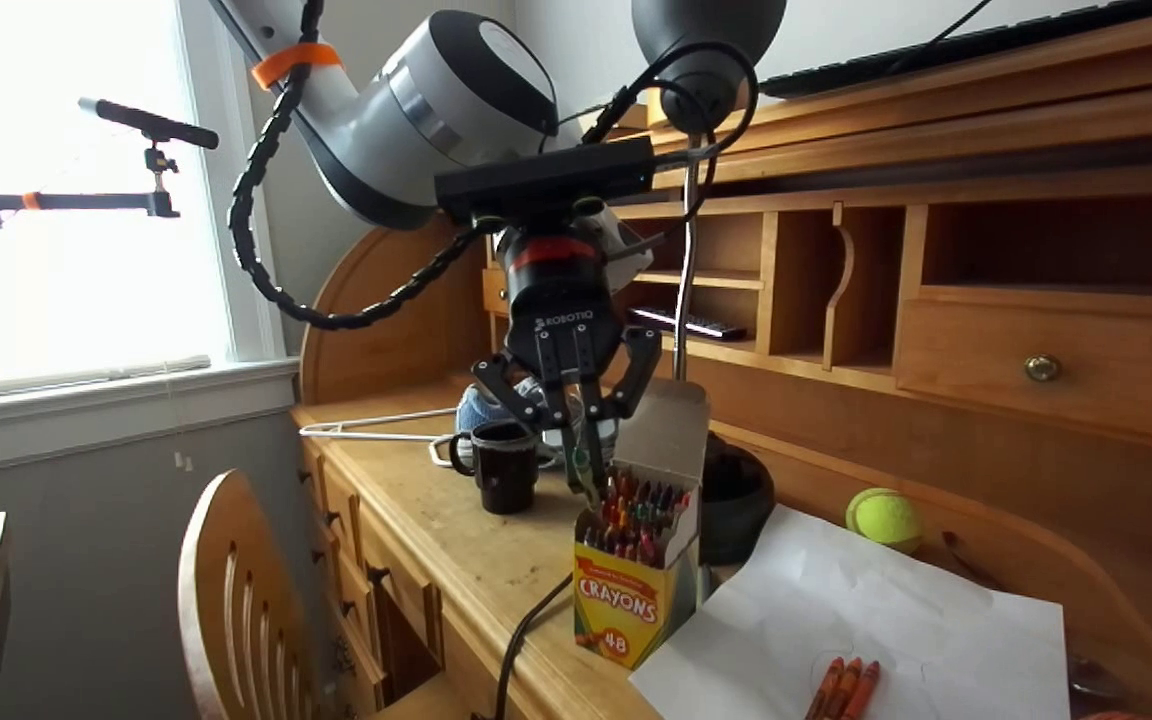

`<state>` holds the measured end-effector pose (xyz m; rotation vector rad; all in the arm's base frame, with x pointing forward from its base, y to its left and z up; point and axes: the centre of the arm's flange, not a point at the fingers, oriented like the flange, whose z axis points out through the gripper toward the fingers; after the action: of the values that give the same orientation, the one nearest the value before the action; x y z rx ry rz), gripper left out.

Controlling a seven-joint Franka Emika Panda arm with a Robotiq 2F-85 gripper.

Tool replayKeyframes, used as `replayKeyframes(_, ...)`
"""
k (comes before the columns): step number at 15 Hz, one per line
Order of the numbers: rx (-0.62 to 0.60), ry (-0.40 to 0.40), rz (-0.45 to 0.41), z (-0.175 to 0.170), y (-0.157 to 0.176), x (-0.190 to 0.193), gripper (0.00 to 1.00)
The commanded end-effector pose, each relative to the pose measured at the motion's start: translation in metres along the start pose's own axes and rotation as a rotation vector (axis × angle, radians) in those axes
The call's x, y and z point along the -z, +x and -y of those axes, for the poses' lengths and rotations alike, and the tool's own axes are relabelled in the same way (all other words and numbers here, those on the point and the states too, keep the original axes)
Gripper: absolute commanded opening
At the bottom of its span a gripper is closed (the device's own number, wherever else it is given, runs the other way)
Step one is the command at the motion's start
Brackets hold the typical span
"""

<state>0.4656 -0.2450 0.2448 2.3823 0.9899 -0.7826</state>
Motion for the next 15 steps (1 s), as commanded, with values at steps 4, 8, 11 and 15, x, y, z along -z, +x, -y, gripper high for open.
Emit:
replayKeyframes(4, 0.030, -0.051, -0.021, -0.004, 0.024, -0.007, 0.03)
replayKeyframes(8, 0.042, -0.062, -0.035, -0.004, 0.033, -0.003, 0.03)
replayKeyframes(11, 0.052, -0.059, -0.041, -0.002, 0.038, -0.001, 0.03)
replayKeyframes(15, 0.064, -0.058, -0.037, 0.001, 0.042, 0.002, 0.03)
